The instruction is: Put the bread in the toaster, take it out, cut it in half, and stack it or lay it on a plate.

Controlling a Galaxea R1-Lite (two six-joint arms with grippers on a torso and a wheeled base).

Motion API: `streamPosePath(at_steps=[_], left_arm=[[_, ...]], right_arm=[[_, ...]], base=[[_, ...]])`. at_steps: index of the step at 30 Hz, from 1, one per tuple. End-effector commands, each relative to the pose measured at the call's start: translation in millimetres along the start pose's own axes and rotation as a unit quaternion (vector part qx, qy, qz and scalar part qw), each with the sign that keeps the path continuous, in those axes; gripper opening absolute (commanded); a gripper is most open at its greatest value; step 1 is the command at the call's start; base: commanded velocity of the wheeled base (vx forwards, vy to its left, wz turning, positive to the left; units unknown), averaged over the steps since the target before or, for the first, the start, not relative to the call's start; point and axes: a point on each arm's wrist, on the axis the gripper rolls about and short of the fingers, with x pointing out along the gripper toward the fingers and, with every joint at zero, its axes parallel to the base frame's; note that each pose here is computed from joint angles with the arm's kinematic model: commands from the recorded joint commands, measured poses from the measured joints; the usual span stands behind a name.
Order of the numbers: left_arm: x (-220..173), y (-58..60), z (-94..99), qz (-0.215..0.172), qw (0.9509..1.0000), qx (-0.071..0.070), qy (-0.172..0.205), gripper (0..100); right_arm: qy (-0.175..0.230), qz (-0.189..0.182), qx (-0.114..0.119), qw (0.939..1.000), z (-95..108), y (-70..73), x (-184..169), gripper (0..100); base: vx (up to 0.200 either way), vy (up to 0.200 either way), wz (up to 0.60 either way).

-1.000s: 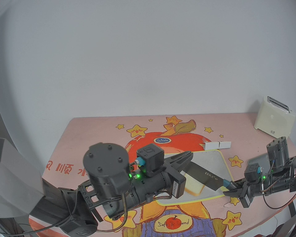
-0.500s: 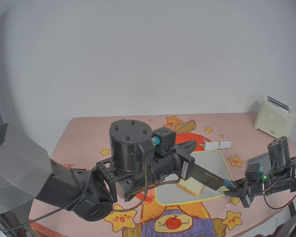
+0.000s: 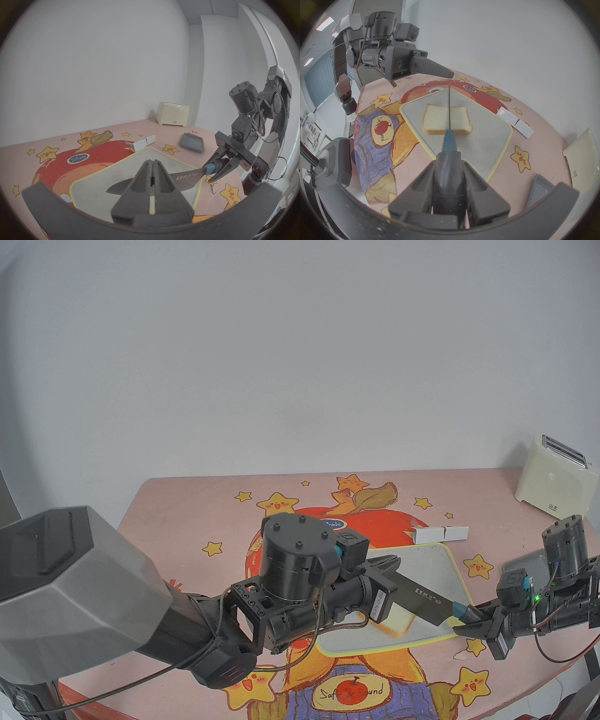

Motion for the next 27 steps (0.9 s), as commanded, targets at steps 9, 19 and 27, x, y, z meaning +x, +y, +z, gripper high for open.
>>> streamPosePath(at_steps=[9,19,27], left_arm=[[5.7,1.9,-5.1,0.002,1.0000,0.000,0.004,0],[14.2,11.4,-7.2,0.013,0.9999,-0.003,0.003,0],[14.1,11.5,-8.4,0.013,0.9999,-0.003,0.008,0]], right_arm=[[-0.002,0.000,-0.001,1.0000,0.5,0.3,-0.4,0],[-0.001,0.000,-0.001,1.0000,0.6,0.2,-0.5,0],[-0.005,-0.001,-0.002,1.0000,2.8,-0.7,-0.2,0]], base=[[0.000,0.000,0.00],[0.000,0.000,0.00],[0.000,0.000,0.00]])
